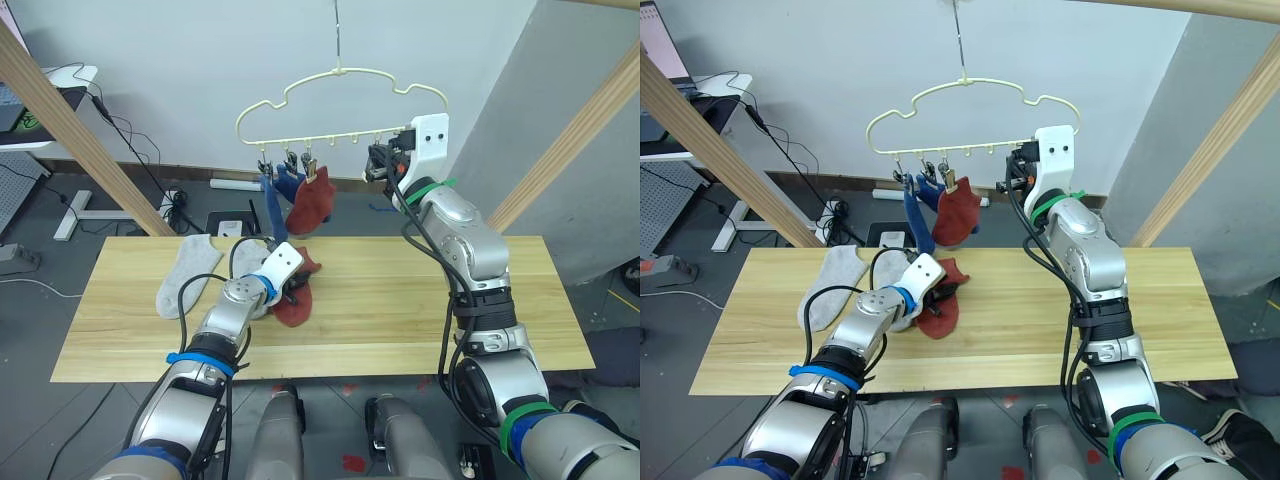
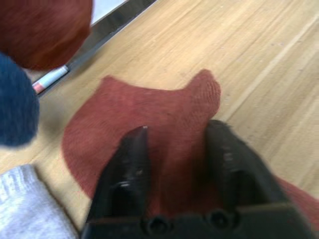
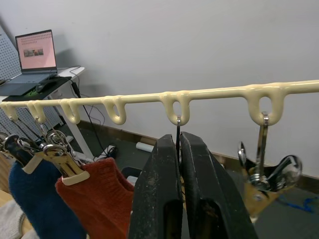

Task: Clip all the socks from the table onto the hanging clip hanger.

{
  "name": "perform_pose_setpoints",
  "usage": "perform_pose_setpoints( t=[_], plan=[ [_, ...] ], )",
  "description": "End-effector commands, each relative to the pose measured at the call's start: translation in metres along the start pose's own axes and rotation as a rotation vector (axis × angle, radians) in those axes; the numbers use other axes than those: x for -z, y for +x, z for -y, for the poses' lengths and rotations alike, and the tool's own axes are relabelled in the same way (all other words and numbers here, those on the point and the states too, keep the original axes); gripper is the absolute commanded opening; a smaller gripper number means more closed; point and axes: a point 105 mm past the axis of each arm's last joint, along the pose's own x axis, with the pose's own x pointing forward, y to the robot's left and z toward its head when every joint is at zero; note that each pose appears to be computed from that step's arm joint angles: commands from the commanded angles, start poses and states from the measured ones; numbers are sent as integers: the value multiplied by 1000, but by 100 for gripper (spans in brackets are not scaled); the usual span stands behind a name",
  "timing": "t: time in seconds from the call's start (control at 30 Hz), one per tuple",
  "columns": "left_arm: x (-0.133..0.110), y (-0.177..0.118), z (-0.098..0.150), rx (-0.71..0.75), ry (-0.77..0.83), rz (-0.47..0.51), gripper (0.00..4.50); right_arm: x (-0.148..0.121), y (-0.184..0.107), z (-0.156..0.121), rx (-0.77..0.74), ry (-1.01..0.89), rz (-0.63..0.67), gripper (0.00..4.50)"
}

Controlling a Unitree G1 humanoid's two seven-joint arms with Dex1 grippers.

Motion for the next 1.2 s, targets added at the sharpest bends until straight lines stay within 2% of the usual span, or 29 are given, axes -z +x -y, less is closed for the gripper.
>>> perform_pose_setpoints(
  t=[0.03,0.1,0.23,0.33,0.5,0.6,0.93,1.2],
  plan=[
    [5,-1,5,15,-1,-1,40,-2,-2,8,21,13,6,0],
    [-1,-3,6,17,-4,26,4,-1,-2,9,18,14,0,0],
    [-17,-9,14,52,-5,116,4,2,-2,11,9,30,-20,0],
    [-49,-24,21,69,-5,283,4,3,-2,12,-5,76,-53,0],
    [-106,-58,36,81,71,581,4,6,-4,18,8,272,-141,0],
    [-127,-69,42,54,144,677,4,3,-6,16,-7,349,-181,0],
    [-142,-66,56,39,196,749,4,-8,-9,-2,-66,511,-251,0],
    [-150,-66,50,-5,214,780,4,-7,-12,-7,-71,548,-275,0]
  ],
)
